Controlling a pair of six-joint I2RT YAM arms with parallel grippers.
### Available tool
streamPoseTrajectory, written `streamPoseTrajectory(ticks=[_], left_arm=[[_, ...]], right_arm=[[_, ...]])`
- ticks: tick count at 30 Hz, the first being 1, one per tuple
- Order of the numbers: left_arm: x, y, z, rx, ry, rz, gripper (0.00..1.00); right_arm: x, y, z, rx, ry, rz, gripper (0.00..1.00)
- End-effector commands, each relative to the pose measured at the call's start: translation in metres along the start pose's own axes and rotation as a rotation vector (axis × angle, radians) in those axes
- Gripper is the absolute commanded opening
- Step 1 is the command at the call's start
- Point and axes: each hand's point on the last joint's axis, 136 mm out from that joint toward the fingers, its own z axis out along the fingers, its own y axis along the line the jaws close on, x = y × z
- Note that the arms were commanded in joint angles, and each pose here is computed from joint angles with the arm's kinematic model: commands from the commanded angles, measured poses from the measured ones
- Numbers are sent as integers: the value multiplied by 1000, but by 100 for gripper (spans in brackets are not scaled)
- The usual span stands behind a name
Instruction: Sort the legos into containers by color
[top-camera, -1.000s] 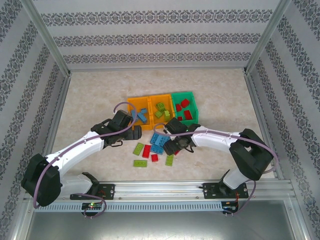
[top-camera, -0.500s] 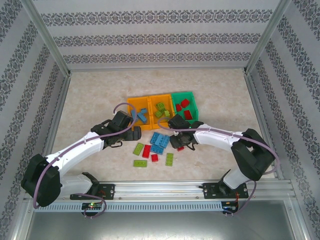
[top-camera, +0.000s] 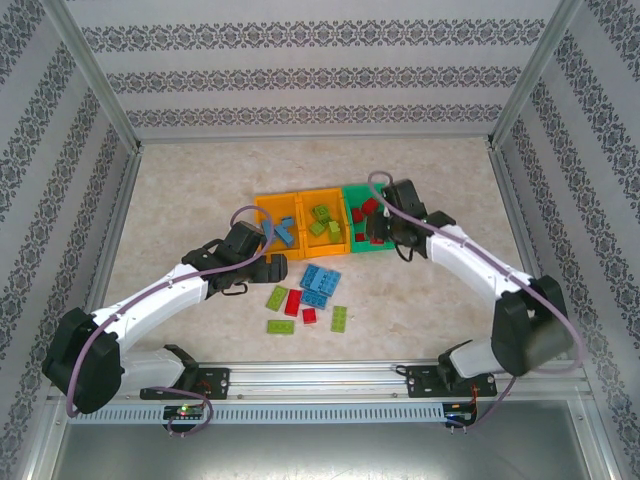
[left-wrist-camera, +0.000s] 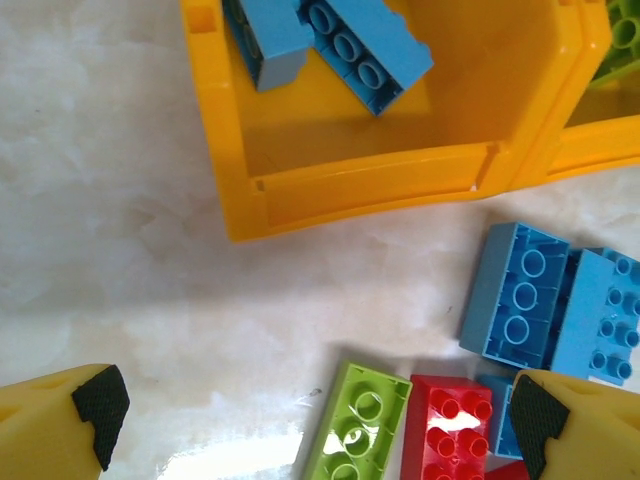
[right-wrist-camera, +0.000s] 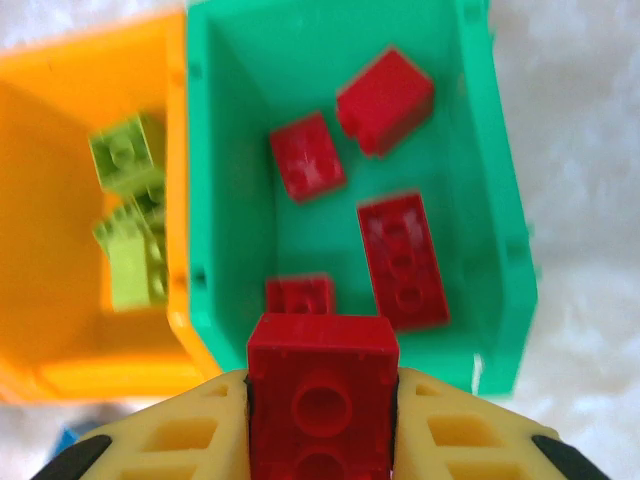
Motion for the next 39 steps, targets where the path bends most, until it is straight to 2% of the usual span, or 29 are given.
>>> streamPoseTrajectory(ticks=[1, 5, 9, 11, 13, 17, 20, 24, 30, 35, 39], left_arm=[[4, -9, 3, 45, 11, 34, 100], [8, -11, 3, 55, 26, 47, 100], [14, -14, 4, 76, 47, 64, 100], [16, -16, 4, 85, 51, 75, 99], [16, -17, 4, 90, 51, 80, 98], [15, -19, 6, 97, 48, 80, 98], [14, -21, 8, 100, 51, 87, 96], [11, -7, 9, 22, 39, 67, 95], [10, -11, 9, 42, 29, 63, 94], [19, -4, 11, 16, 63, 75, 90], [34, 3, 12, -1, 108, 62, 87]], right_arm=[[-28, -2, 20, 32, -14, 13, 31], [-44, -11, 46, 68, 9, 33, 33], [-51, -17, 62, 101, 19, 36, 43], [-53, -14, 62, 81, 23, 37, 51], [-53, -7, 56, 51, 15, 34, 63], [-43, 6, 38, 8, -7, 12, 72], [-24, 17, 22, -18, -3, -26, 73], [16, 32, 8, -57, 27, -114, 75], [82, 46, 3, -100, 87, -209, 77], [120, 52, 4, -142, 124, -211, 77], [150, 41, 2, -62, 207, -116, 76]])
